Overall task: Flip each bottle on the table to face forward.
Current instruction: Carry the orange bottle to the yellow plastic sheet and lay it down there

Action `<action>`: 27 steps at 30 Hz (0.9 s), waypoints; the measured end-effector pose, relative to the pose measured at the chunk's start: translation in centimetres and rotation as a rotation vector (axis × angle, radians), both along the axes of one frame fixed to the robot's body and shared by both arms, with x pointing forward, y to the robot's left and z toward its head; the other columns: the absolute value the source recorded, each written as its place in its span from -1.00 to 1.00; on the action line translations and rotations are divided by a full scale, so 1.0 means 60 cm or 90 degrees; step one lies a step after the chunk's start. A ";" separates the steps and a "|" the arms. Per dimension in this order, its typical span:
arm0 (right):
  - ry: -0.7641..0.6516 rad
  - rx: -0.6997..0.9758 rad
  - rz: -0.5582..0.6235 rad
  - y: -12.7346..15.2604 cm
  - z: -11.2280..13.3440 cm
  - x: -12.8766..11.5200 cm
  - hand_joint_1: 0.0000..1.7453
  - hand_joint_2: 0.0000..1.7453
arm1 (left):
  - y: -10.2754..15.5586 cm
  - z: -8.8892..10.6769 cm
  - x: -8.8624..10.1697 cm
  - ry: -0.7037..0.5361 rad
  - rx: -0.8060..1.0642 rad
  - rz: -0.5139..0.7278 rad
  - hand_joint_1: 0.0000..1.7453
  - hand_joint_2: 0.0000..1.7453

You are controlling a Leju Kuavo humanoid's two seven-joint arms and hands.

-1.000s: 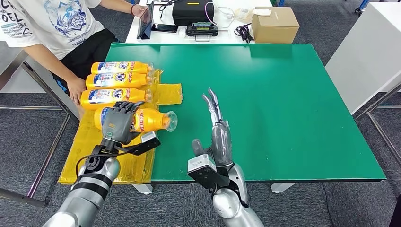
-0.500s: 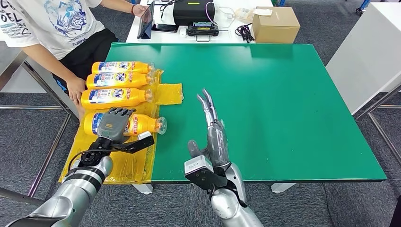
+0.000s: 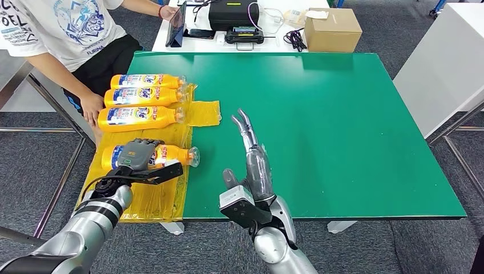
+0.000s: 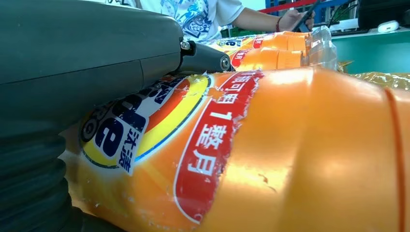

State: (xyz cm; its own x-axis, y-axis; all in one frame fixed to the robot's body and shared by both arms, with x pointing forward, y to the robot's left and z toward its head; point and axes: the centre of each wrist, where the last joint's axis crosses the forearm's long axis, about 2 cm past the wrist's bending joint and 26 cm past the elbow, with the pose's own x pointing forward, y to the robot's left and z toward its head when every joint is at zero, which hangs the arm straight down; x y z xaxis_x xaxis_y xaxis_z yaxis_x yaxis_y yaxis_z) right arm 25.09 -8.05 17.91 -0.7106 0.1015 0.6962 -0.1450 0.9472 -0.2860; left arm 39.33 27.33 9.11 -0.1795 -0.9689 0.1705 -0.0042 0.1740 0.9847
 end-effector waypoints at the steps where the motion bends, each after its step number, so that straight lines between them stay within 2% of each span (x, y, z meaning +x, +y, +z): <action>1: 0.003 0.001 0.001 0.000 -0.001 0.000 -1.00 -1.00 | 0.001 0.001 0.001 0.003 -0.001 0.001 1.00 1.00; 4: 0.016 0.003 0.006 0.001 -0.003 0.001 -1.00 -1.00 | 0.006 0.002 0.004 0.025 -0.012 0.006 1.00 1.00; 5: 0.020 0.003 0.008 0.002 -0.004 0.001 -1.00 -1.00 | 0.008 0.002 0.005 0.034 -0.014 0.007 0.93 1.00; 8: 0.026 -0.001 0.012 0.003 -0.008 0.001 -1.00 -1.00 | 0.011 0.004 0.007 0.048 -0.010 0.014 -0.56 1.00; 9: 0.025 -0.006 0.011 0.003 -0.009 0.001 -1.00 -1.00 | 0.011 0.004 0.007 0.049 -0.006 0.016 -1.00 1.00; 19: 0.021 -0.032 -0.002 0.005 -0.013 0.007 -1.00 -1.00 | 0.006 0.007 0.012 0.073 -0.026 0.013 -1.00 1.00; 23: 0.032 -0.041 0.001 0.006 -0.019 0.007 -1.00 -1.00 | 0.007 0.015 0.019 0.104 -0.104 -0.005 -1.00 1.00; 27: 0.043 -0.048 0.005 0.008 -0.027 0.007 -1.00 -1.00 | 0.005 0.016 0.020 0.102 -0.190 -0.018 -1.00 1.00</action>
State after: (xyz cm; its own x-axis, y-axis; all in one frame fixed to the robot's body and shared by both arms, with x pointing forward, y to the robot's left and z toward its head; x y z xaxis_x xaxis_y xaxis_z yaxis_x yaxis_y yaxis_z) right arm 25.51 -7.60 16.30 -0.6628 0.1503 0.7336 -0.1740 0.9219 -0.3461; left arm 40.54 27.60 10.05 -0.1538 -0.8666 0.4746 0.1563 0.4530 0.8777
